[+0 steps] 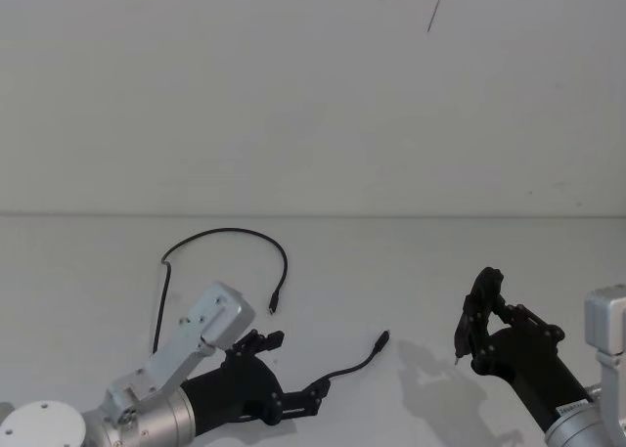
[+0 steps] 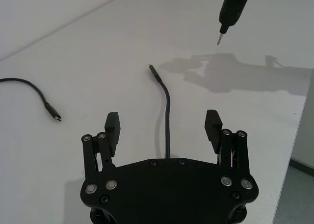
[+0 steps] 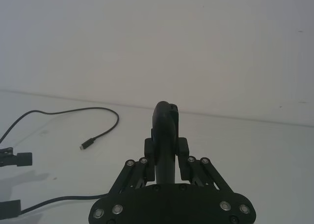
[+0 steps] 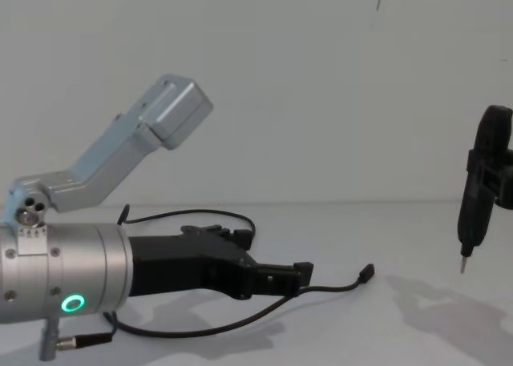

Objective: Pick up the data cable with the one hand.

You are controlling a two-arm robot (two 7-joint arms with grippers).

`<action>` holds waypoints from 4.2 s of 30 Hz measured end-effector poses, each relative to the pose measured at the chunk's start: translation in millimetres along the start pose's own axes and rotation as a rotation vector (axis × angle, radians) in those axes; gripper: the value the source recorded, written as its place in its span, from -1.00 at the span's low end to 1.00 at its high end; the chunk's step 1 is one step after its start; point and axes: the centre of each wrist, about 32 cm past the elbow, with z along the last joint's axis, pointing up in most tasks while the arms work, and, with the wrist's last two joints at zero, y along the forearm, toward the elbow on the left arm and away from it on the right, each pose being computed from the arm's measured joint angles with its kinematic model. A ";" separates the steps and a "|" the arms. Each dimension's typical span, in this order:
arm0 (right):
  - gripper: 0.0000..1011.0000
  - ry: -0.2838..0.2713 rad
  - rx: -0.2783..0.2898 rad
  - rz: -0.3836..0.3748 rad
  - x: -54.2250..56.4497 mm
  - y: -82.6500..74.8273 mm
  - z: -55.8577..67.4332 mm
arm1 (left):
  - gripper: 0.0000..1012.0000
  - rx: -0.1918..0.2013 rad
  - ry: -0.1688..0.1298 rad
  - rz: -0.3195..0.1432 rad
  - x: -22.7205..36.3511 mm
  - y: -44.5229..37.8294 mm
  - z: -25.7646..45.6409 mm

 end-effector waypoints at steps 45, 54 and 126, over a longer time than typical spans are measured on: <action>-0.47 0.000 0.000 0.000 0.0 0.0 0.0 | 0.56 0.039 0.013 -0.095 4.6 -43.2 -21.8; -0.47 0.000 0.000 0.000 0.0 0.0 0.0 | 0.02 0.035 0.013 -0.101 4.4 -46.5 -22.2; -0.47 0.014 0.011 0.002 -1.0 0.5 3.3 | -0.90 -0.073 -0.072 -0.208 12.7 40.0 19.8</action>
